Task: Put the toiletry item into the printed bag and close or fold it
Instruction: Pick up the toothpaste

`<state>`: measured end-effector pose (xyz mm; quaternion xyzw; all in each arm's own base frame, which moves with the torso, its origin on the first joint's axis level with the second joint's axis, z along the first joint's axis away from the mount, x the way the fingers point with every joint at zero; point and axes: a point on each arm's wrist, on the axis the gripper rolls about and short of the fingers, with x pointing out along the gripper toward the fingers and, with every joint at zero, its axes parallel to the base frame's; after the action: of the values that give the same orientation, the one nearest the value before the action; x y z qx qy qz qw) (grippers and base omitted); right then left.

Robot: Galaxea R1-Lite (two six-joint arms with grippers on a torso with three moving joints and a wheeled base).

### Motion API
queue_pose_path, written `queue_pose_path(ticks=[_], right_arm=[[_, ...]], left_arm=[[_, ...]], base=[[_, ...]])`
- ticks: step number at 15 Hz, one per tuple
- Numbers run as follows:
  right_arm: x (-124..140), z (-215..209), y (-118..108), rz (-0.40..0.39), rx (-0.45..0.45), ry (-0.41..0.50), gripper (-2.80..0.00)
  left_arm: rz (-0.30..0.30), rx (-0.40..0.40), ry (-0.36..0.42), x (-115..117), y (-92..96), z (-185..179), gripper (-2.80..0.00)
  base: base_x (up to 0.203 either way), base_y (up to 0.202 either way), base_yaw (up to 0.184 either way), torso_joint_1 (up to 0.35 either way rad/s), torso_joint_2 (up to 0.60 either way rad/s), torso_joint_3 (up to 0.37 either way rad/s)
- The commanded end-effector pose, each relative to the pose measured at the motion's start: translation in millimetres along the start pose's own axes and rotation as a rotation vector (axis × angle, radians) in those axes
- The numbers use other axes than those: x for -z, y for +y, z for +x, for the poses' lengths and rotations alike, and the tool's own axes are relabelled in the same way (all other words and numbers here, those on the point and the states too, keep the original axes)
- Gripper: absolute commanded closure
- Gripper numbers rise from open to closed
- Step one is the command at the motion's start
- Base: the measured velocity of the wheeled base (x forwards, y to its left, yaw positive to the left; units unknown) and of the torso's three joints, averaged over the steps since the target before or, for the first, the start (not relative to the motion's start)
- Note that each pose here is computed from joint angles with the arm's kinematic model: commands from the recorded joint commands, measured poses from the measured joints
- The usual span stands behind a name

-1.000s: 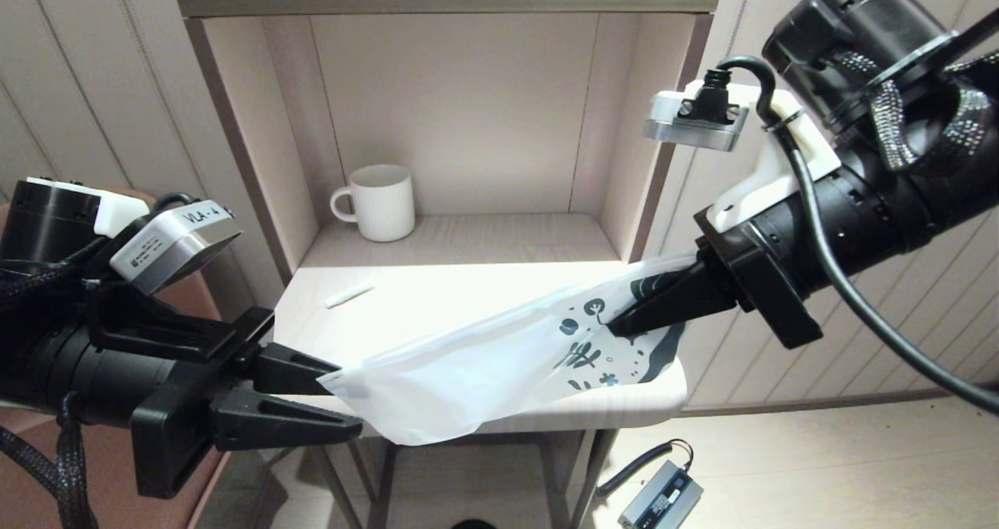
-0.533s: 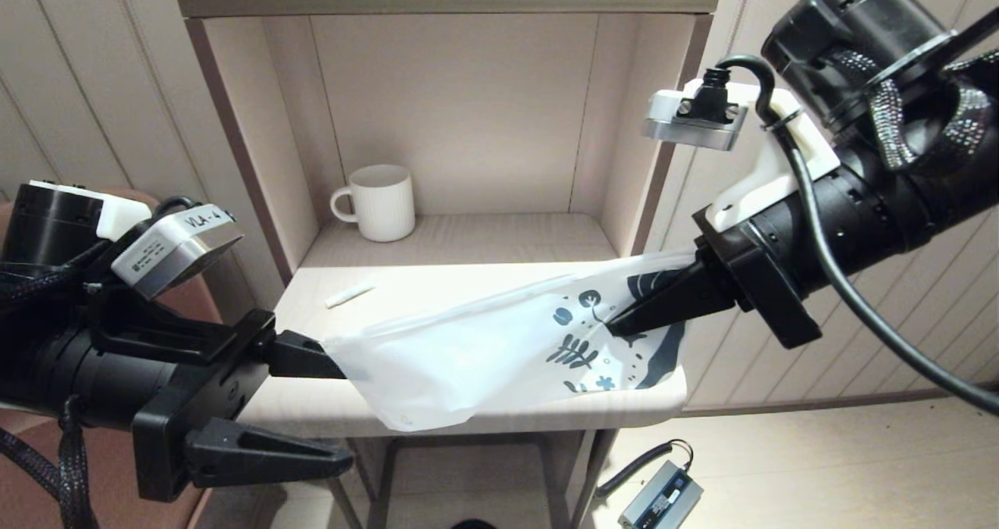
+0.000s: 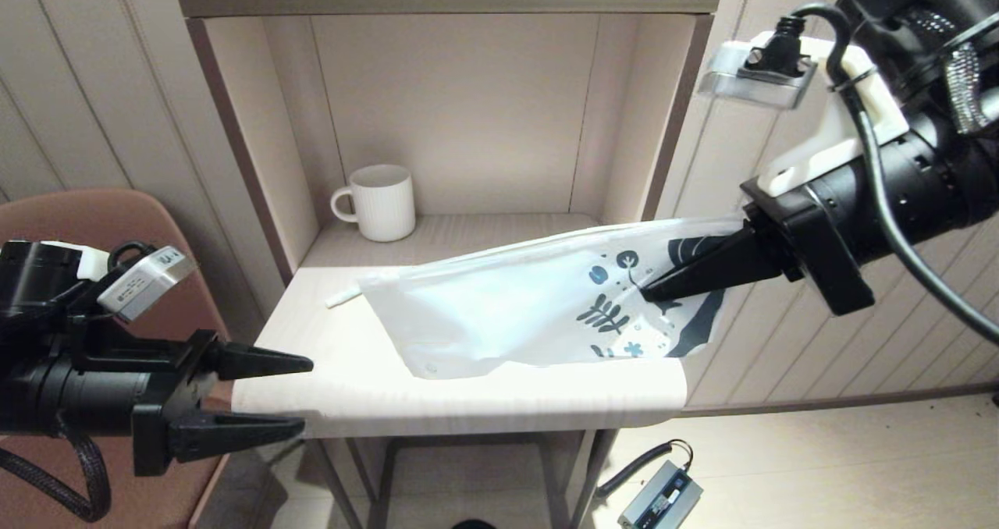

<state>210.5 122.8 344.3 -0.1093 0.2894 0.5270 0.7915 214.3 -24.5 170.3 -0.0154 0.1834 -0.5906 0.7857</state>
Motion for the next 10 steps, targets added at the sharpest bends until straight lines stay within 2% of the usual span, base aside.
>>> queue_pose_path(ticks=[1,5,8,10], right_arm=[[1.5,-8.8,4.0,-0.004,0.002,-0.016,0.0],[3.4,-15.0,7.4,0.0,0.007,-0.025,0.0],[4.4,-17.4,9.1,0.002,0.007,-0.028,0.0],[4.5,-18.8,10.2,0.006,0.008,-0.031,0.0]], left_arm=[[-0.027,-0.01,-0.003,2.4,6.6,-2.0,0.0],[0.018,-0.022,-0.021,-18.7,19.4,-2.0,0.0],[-0.02,-0.049,-0.022,-40.3,29.6,2.6,0.0],[-0.036,-0.099,0.016,-38.9,31.7,8.5,0.0]], base=[[0.0,0.0,0.0,0.0,0.0,0.0],[0.0,0.0,0.0,0.0,0.0,0.0],[0.0,0.0,0.0,0.0,0.0,0.0],[0.0,0.0,0.0,0.0,0.0,0.0]])
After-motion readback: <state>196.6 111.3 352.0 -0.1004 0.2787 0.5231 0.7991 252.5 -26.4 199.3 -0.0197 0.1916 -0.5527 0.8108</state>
